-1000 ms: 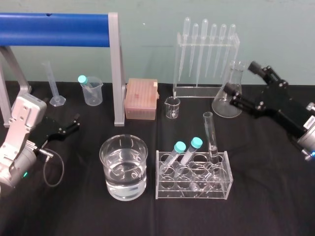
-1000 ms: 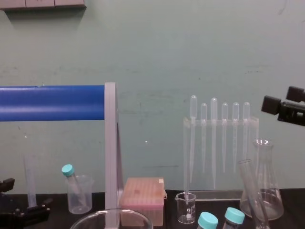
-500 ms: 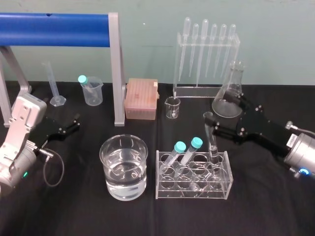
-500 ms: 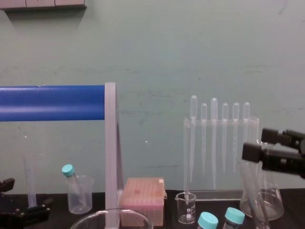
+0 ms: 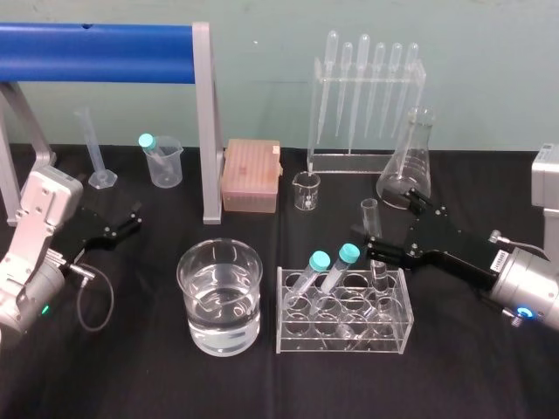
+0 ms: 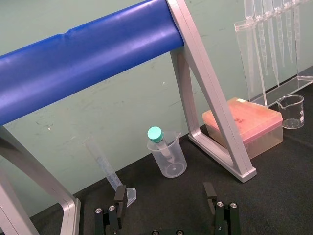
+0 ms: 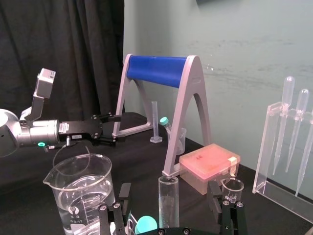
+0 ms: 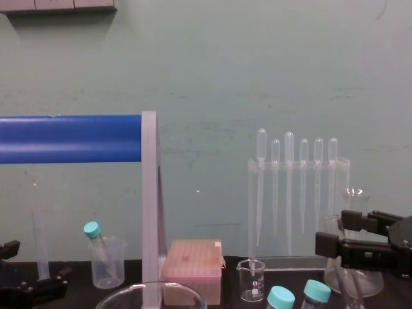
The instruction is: Hold the test tube with one hand and immerse one end into the beaker, then return it to the test tube rack.
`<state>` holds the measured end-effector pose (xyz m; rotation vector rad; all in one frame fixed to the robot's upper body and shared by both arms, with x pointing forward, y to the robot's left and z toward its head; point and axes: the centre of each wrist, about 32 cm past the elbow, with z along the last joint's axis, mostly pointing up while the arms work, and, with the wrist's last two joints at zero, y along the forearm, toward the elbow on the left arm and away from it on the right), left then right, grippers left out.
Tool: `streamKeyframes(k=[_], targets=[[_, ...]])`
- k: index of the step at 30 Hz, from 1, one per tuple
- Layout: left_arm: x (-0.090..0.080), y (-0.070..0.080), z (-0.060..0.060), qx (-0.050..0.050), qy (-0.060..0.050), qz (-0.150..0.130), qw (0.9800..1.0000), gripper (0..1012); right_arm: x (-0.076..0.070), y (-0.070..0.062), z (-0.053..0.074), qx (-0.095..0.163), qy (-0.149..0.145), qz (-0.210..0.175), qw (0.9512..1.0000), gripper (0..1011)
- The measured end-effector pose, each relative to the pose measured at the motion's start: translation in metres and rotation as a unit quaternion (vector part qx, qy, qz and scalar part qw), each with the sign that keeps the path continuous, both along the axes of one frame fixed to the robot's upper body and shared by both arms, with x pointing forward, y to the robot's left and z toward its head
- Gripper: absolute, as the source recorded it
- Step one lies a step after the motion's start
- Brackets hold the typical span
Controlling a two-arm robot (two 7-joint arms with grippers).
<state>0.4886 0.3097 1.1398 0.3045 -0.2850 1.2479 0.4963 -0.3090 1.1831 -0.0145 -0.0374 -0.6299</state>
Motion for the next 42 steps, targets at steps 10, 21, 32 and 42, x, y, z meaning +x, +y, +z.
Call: streamKeyframes(k=[10,21,32,42], targets=[[0.0,0.0,0.0,0.0,0.0,0.0,1.0,1000,0.0042,0.0027,-0.0038,-0.002,0.009,-0.001,1.0,1002],[0.0,0.0,0.0,0.0,0.0,0.0,1.0,1000,0.0064,0.0062,-0.0064,-0.003,0.015,0.006,0.9999,1002],[0.0,0.0,0.0,0.0,0.0,0.0,1.0,1000,0.0085,0.0079,-0.0072,-0.001,0.015,0.004,0.9999,1002],[0.0,0.0,0.0,0.0,0.0,0.0,1.0,1000,0.0087,0.0078,-0.0082,-0.004,0.022,0.0,0.9997,1002]])
